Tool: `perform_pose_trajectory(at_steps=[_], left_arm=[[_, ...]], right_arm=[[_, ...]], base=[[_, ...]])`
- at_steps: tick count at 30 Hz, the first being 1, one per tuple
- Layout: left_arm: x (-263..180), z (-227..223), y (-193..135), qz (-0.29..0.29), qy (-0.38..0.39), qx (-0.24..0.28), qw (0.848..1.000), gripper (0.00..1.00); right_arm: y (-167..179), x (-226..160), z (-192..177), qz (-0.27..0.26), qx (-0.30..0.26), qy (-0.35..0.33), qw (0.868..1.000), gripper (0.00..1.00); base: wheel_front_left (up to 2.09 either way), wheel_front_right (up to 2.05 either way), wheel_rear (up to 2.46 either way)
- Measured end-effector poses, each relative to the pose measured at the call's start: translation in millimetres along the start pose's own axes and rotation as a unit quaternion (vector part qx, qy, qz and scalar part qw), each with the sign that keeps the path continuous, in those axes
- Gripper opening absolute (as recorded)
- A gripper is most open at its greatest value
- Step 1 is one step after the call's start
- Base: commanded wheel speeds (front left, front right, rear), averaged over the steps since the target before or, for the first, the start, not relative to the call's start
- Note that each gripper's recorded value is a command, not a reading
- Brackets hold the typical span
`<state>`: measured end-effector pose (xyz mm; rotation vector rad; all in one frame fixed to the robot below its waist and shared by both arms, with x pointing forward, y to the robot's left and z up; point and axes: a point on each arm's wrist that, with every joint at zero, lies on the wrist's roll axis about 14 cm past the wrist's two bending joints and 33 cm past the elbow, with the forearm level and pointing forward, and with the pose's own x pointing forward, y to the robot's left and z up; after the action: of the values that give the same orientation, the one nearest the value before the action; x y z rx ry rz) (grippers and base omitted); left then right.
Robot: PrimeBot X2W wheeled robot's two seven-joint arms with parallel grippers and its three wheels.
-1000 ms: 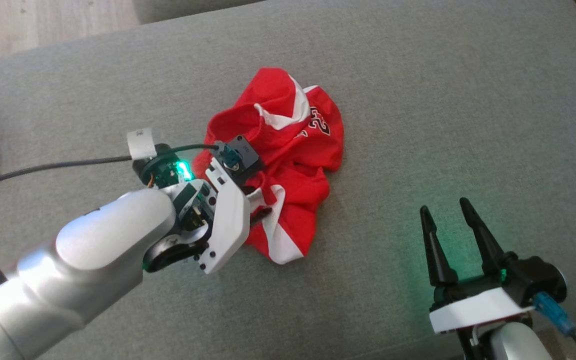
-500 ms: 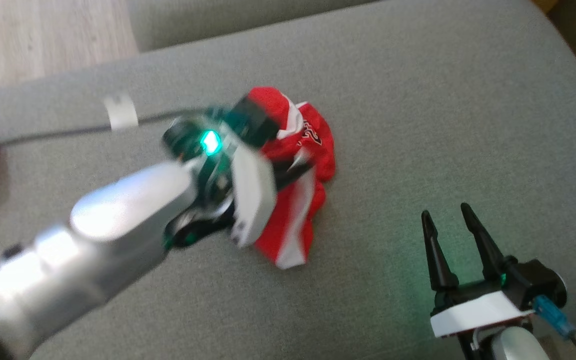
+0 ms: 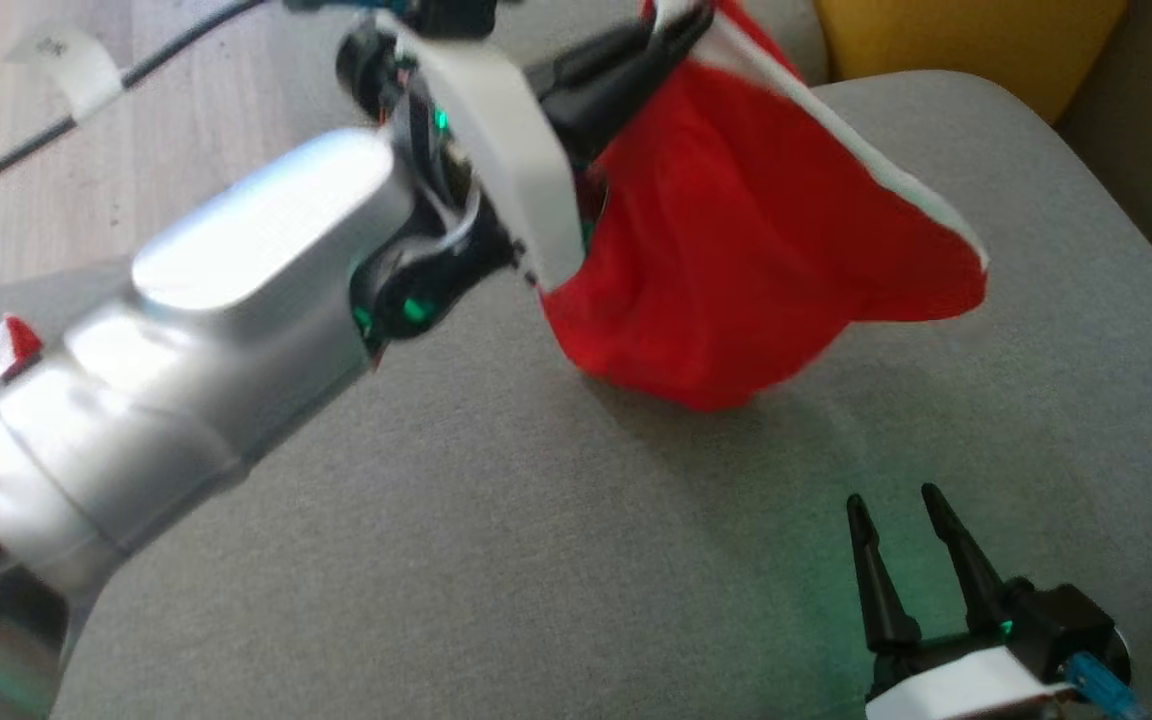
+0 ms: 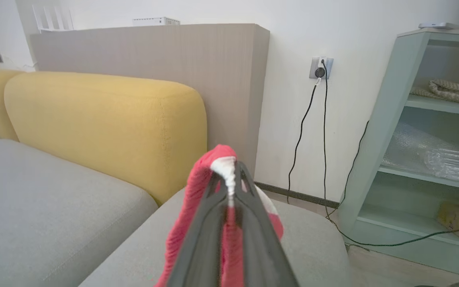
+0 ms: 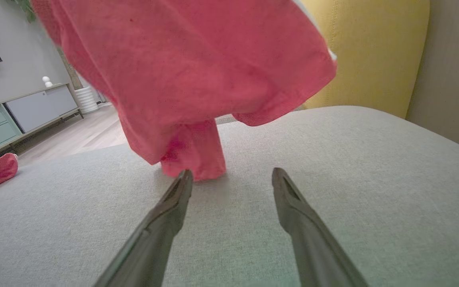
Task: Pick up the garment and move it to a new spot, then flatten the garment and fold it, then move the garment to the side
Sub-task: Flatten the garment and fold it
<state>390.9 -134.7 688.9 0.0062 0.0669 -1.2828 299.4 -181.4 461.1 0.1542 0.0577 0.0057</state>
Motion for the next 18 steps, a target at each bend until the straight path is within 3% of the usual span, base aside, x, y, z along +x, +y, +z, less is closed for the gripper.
perform_pose_trajectory(at_steps=[5, 11, 14, 18], left_arm=[[-30.5, -69.9, 6.8, 0.017, 0.062, -0.065, 0.996, 0.0], [-89.4, -184.0, 11.6, 0.08, 0.122, -0.2, 0.969, 0.0], [-113.6, -210.9, 20.2, 0.123, 0.121, -0.24, 0.955, 0.0], [-134.0, -221.9, 36.8, 0.166, 0.109, -0.249, 0.948, 0.0]], right_arm=[[4.8, 3.9, -3.8, 0.008, 0.011, 0.006, 1.0, 1.0], [9.3, 16.5, -14.0, 0.015, 0.033, 0.025, 0.999, 1.0], [14.8, 27.2, -24.4, 0.026, 0.033, 0.044, 0.998, 1.0], [18.5, 51.6, -33.2, 0.05, 0.03, 0.063, 0.996, 1.0]], base=[[0.0, 0.0, 0.0], [0.0, 0.0, 0.0], [0.0, 0.0, 0.0], [0.0, 0.0, 0.0]])
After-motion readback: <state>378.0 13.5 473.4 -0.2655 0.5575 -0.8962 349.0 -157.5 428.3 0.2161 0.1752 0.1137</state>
